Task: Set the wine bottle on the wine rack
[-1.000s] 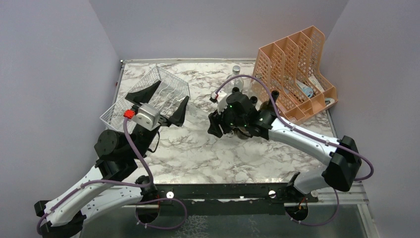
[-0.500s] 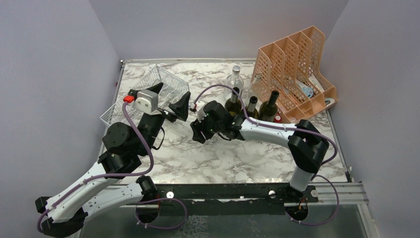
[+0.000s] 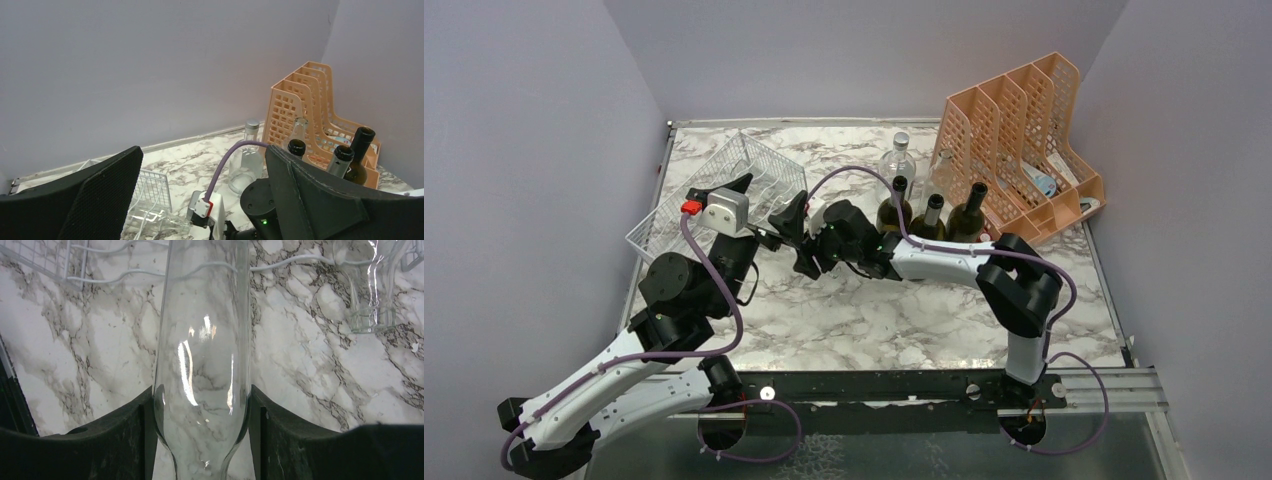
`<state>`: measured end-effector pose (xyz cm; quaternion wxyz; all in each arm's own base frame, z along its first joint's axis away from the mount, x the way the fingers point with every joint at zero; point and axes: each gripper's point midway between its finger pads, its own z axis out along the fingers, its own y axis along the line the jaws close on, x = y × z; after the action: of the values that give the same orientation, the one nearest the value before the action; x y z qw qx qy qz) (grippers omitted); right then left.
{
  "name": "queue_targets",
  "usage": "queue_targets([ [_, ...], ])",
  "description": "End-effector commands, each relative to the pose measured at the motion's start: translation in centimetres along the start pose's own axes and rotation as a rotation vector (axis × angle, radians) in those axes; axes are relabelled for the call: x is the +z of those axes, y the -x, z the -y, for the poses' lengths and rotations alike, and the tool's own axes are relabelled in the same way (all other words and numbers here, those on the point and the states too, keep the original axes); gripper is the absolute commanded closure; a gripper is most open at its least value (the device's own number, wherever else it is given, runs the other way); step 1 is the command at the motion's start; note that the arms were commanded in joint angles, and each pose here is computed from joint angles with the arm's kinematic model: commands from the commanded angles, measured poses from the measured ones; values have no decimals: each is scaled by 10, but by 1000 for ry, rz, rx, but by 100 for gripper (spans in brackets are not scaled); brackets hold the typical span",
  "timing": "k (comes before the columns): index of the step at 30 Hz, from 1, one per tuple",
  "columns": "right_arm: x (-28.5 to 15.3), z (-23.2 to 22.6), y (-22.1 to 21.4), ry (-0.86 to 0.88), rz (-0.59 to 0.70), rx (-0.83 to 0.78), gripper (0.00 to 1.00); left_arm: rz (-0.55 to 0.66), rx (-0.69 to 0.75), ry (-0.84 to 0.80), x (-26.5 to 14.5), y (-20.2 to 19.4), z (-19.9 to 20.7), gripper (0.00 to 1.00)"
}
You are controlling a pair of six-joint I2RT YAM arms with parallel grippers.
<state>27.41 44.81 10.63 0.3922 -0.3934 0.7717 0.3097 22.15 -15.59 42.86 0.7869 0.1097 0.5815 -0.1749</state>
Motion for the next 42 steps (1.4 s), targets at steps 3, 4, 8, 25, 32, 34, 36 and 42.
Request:
queue_targets([
  [3, 23, -9, 81, 36, 307, -26, 99, 9, 9, 18, 3, 1, -2, 1],
  [4, 27, -8, 84, 36, 325, -22, 99, 9, 9, 16, 4, 0, -1, 1],
  [8, 47, -7, 93, 43, 346, -26, 99, 2, 20, 12, 5, -1, 0, 1],
  [25, 112, 5, 114, 19, 355, 55, 99, -14, 28, -11, 11, -6, 8, 1],
  [32, 129, 14, 107, 8, 315, 152, 96, -16, 26, -14, 10, -7, 9, 1],
  [34, 135, 14, 102, 17, 287, 190, 94, -16, 26, -18, 10, -6, 9, 1],
  [36, 139, 15, 97, 25, 277, 218, 89, -16, 27, -19, 10, -6, 9, 1],
  [42, 141, 20, 90, 32, 261, 277, 68, -10, 18, -18, 9, -3, 8, 1],
])
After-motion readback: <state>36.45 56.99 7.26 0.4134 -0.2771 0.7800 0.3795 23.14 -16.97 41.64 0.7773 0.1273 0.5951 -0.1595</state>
